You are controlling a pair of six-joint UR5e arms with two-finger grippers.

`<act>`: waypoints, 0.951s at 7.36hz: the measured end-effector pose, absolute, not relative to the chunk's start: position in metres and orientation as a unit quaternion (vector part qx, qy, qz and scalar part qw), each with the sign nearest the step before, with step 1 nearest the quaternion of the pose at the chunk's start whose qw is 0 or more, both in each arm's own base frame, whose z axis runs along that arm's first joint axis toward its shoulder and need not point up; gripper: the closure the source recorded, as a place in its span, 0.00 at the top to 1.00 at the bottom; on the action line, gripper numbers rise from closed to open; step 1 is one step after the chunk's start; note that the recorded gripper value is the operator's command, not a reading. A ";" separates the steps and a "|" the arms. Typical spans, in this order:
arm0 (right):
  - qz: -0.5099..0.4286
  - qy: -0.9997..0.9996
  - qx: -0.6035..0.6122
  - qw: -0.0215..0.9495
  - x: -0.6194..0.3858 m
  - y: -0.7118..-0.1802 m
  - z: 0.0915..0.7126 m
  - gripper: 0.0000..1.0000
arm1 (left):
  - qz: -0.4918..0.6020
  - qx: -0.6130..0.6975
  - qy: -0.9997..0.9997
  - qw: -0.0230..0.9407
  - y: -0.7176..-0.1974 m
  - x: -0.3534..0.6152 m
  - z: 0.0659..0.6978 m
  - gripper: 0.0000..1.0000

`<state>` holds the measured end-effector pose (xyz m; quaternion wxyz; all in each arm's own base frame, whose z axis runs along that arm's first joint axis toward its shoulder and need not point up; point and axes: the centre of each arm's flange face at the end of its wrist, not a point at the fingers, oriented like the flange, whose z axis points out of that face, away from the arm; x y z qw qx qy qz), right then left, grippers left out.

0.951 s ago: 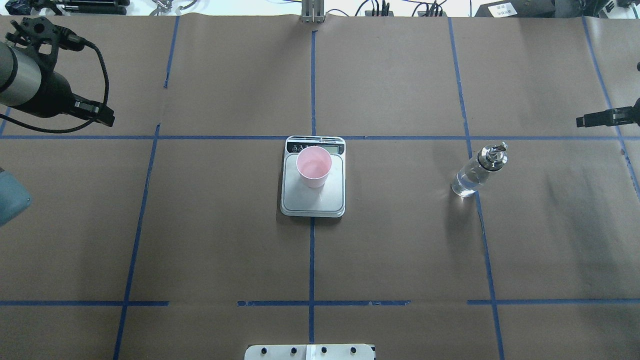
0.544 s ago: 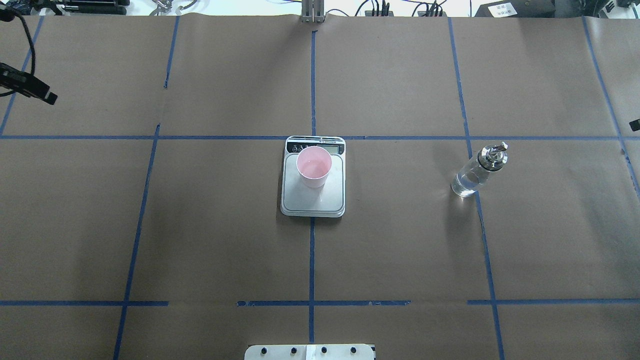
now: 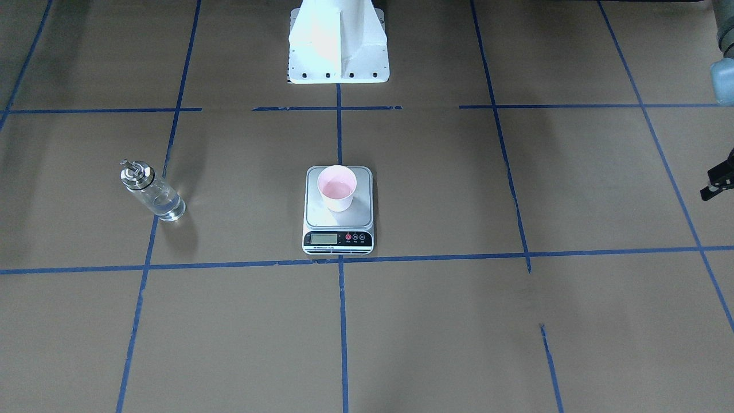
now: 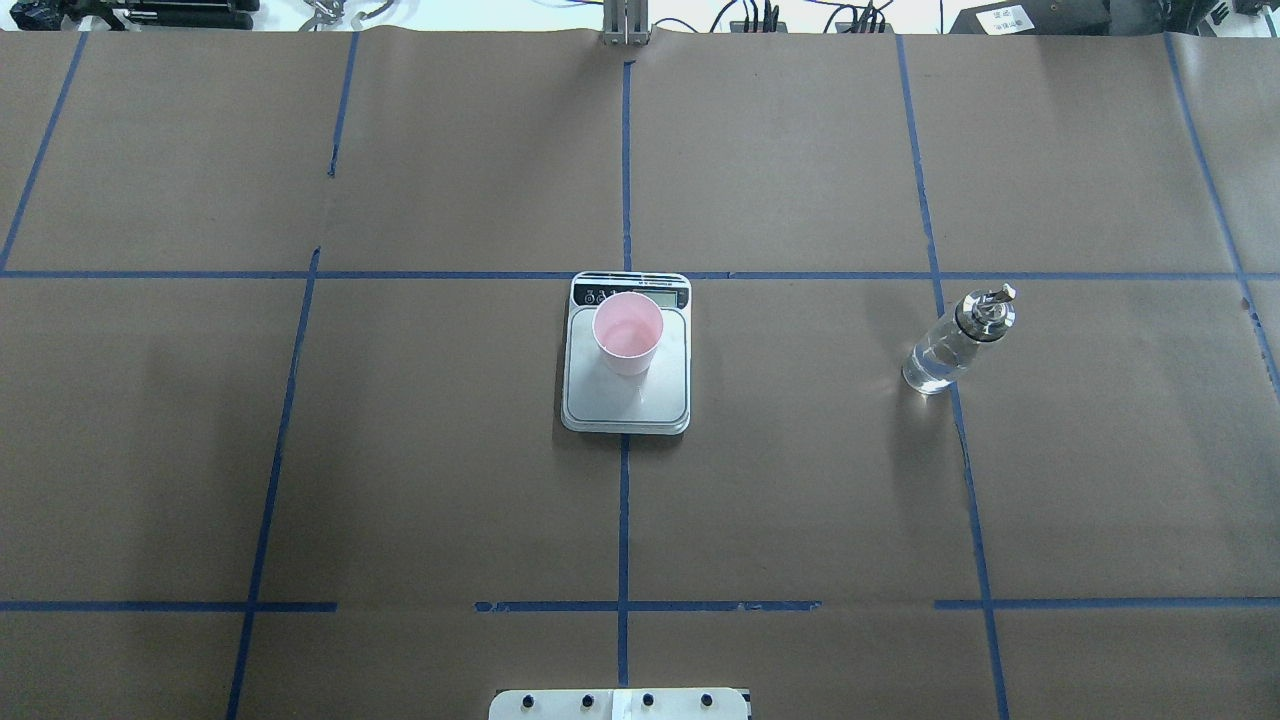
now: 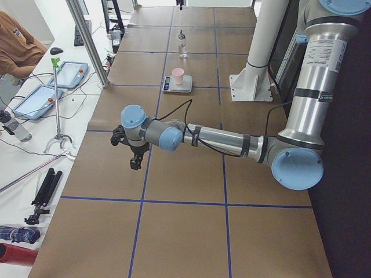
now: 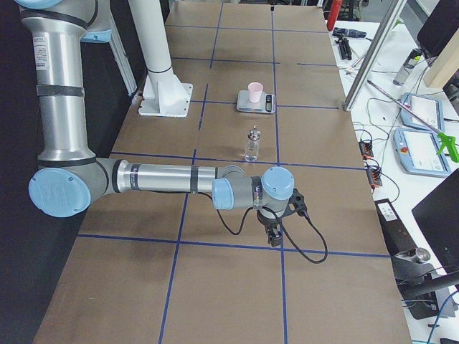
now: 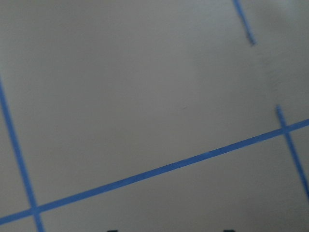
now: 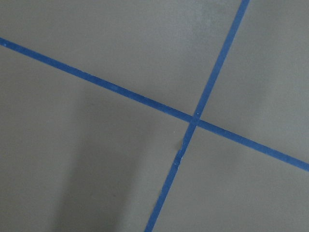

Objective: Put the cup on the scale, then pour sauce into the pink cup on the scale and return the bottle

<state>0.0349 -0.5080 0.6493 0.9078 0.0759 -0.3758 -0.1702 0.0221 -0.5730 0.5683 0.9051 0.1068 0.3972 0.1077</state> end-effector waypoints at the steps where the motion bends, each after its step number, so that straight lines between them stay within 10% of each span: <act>1: -0.172 -0.378 0.065 0.908 0.046 -0.505 0.647 1.00 | 0.122 0.106 0.376 0.912 -0.570 -0.001 0.592 1.00; 7: -0.143 -0.390 0.061 0.908 0.068 -0.479 0.647 1.00 | 0.092 0.058 0.359 0.927 -0.535 -0.024 0.637 1.00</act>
